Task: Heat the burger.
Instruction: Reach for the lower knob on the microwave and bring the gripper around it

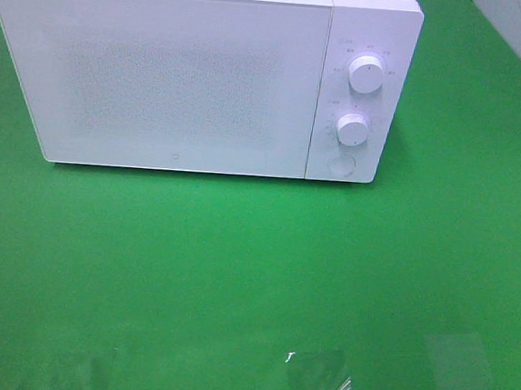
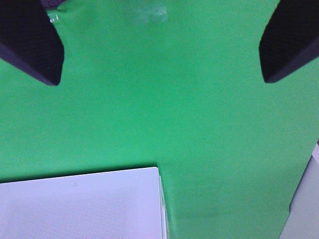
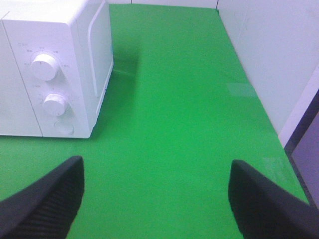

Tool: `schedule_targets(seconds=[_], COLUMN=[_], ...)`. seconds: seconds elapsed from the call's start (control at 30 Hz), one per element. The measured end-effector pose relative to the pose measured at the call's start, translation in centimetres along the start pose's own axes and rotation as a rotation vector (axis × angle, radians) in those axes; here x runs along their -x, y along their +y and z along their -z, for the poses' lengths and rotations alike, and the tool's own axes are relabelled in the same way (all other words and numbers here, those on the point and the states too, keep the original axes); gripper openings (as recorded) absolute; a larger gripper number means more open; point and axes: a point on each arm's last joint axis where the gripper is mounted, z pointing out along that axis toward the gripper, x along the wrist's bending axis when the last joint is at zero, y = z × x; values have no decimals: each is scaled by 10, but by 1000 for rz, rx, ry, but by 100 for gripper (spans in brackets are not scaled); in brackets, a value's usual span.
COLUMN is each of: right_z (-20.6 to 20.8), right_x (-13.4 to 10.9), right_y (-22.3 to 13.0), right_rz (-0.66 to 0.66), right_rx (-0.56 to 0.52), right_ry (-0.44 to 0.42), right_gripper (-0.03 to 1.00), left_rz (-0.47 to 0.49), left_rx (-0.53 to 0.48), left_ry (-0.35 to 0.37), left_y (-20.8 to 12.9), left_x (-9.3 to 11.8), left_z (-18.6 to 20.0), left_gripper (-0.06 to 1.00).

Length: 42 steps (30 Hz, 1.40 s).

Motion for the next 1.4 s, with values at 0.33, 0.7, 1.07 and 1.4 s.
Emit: schedule_targets(seconds=[0.33,0.7,1.07,1.4], right_z=[-52,-104,-150,-177], right_x=[-3,-8,-13,-26], right_y=[17,17,-11,-46], right_rz=[16,19,24,23], right_rx=[53,56,114,74], right_ry=[18,39,64,63], right_gripper=[76,76,76,76], left_rz=[0,0,0,0], left_rx=[0,0,0,0], left_ry=[0,0,0,0], left_y=[0,0,0,0], left_x=[0,0,0,0], left_z=[0,0,0,0], left_gripper=[99,99,99,99])
